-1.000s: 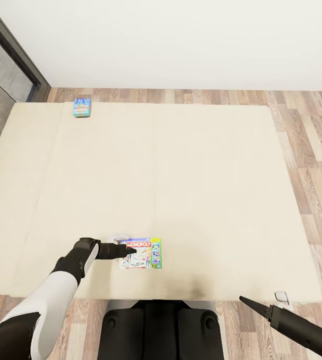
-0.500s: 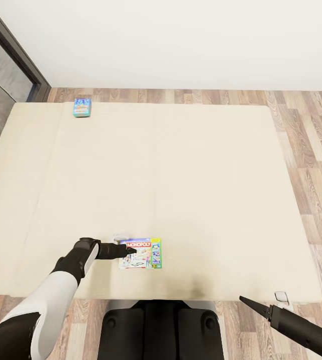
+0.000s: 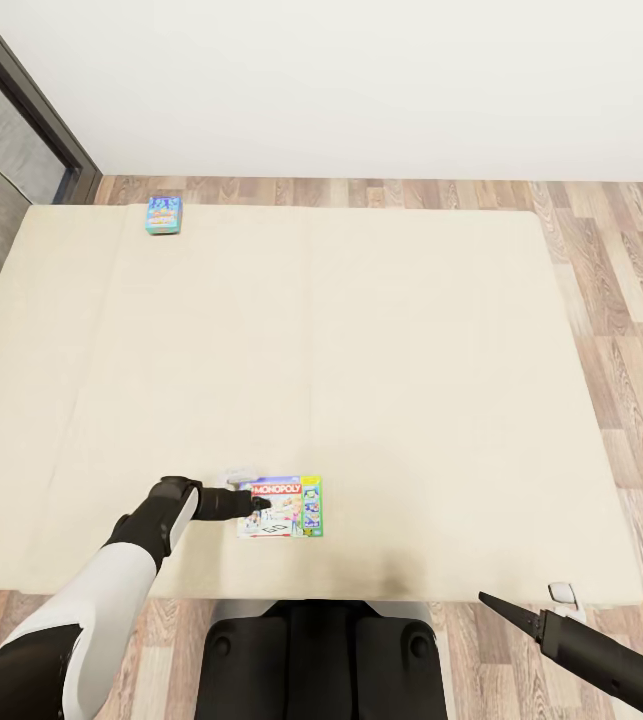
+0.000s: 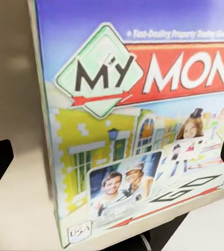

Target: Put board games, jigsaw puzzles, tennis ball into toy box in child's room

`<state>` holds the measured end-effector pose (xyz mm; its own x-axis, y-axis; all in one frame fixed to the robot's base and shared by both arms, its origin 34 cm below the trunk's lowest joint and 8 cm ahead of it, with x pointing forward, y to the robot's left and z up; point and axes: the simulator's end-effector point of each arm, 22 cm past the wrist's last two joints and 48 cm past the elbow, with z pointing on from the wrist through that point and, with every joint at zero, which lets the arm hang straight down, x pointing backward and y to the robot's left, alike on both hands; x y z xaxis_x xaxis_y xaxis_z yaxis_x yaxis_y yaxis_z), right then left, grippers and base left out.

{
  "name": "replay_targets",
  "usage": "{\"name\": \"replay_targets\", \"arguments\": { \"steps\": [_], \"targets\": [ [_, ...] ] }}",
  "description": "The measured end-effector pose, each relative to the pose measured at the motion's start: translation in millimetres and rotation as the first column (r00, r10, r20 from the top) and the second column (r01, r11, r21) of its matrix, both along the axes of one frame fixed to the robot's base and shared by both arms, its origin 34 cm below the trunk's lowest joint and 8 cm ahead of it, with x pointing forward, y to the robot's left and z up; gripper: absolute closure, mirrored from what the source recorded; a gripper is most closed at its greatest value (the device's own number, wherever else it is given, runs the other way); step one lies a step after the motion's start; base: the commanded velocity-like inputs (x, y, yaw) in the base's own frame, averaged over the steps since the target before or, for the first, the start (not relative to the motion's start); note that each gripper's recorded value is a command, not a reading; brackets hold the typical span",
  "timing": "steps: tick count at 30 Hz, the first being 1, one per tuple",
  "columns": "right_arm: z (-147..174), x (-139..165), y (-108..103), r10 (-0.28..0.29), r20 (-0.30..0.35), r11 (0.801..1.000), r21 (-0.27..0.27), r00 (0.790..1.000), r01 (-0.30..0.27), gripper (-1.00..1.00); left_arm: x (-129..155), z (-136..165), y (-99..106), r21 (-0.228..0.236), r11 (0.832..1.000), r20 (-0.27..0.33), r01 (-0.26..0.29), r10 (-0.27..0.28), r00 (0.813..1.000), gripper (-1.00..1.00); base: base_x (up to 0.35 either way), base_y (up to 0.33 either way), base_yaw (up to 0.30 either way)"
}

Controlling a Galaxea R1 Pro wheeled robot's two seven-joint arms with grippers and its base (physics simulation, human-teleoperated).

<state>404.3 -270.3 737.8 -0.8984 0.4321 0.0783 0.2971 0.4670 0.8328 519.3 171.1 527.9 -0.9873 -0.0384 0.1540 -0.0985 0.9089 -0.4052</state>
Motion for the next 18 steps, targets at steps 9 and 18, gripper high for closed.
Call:
{"name": "replay_targets", "arguments": {
  "steps": [9,18],
  "targets": [
    [-0.2,-0.1,-0.2,0.000,-0.001,1.000,-0.001,1.000,0.000,-1.00,-0.3,-0.1,0.0,0.001,1.000,0.000,0.001,-0.001,1.000,-1.00,0.000,0.000,0.000],
    [-0.1,0.0,-0.2,0.000,0.000,1.000,-0.001,1.000,0.000,-1.00,-0.5,-0.4,0.6,0.003,1.000,0.000,0.004,-0.004,1.000,-1.00,0.000,-0.092,0.000]
  ]
}}
